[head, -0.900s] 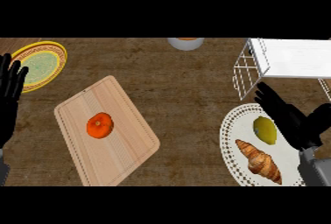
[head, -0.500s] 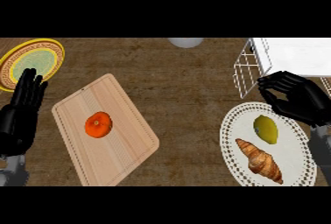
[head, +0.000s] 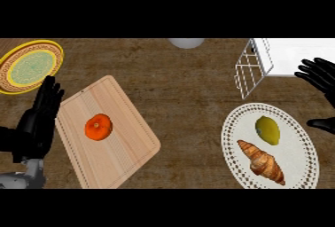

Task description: Pick the lemon from the placemat and place it in the tiered shelf

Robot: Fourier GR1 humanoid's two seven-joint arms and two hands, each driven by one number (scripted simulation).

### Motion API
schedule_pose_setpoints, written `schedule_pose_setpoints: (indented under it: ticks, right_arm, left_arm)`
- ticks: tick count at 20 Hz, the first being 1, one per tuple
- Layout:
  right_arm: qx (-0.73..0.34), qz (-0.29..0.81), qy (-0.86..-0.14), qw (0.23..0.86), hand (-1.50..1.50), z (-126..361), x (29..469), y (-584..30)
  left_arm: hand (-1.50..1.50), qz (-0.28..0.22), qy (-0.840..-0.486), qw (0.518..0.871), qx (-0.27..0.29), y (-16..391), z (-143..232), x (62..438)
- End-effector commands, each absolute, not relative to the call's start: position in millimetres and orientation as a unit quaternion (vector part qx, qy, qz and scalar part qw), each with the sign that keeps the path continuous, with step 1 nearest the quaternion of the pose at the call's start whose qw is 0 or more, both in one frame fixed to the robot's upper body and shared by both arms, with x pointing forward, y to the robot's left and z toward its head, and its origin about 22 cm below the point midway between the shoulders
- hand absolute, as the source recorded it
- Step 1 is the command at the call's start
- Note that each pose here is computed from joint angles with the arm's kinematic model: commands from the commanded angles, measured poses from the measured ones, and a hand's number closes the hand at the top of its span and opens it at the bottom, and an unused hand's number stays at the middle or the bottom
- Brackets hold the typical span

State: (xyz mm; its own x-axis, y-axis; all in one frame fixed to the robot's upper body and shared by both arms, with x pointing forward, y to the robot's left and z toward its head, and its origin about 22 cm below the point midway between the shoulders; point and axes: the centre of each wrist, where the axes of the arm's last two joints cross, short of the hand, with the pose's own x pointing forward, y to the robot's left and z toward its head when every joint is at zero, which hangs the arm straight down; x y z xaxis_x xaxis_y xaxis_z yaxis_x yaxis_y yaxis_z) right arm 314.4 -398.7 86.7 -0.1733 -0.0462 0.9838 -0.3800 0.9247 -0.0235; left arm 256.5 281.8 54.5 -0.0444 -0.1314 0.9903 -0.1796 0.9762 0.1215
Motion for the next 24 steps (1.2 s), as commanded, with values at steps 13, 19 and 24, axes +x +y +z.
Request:
schedule_pose_setpoints:
  ticks: [13,19,24]
  right_arm:
    - [-0.140,0.557,-0.595,0.562,-1.50,198.9,296.4,-347.1]
    - [-0.188,0.562,-0.554,0.584,-1.50,174.1,276.7,-301.1]
    - [-0.251,0.602,-0.516,0.555,-1.50,146.5,279.5,-278.5]
  left_arm:
    - [0.00,0.022,-0.714,0.691,0.111,275.9,53.5,254.5]
    - [0.00,0.017,-0.715,0.691,0.106,269.6,53.5,237.3]
    - [0.00,0.018,-0.716,0.690,0.106,268.4,66.3,265.3]
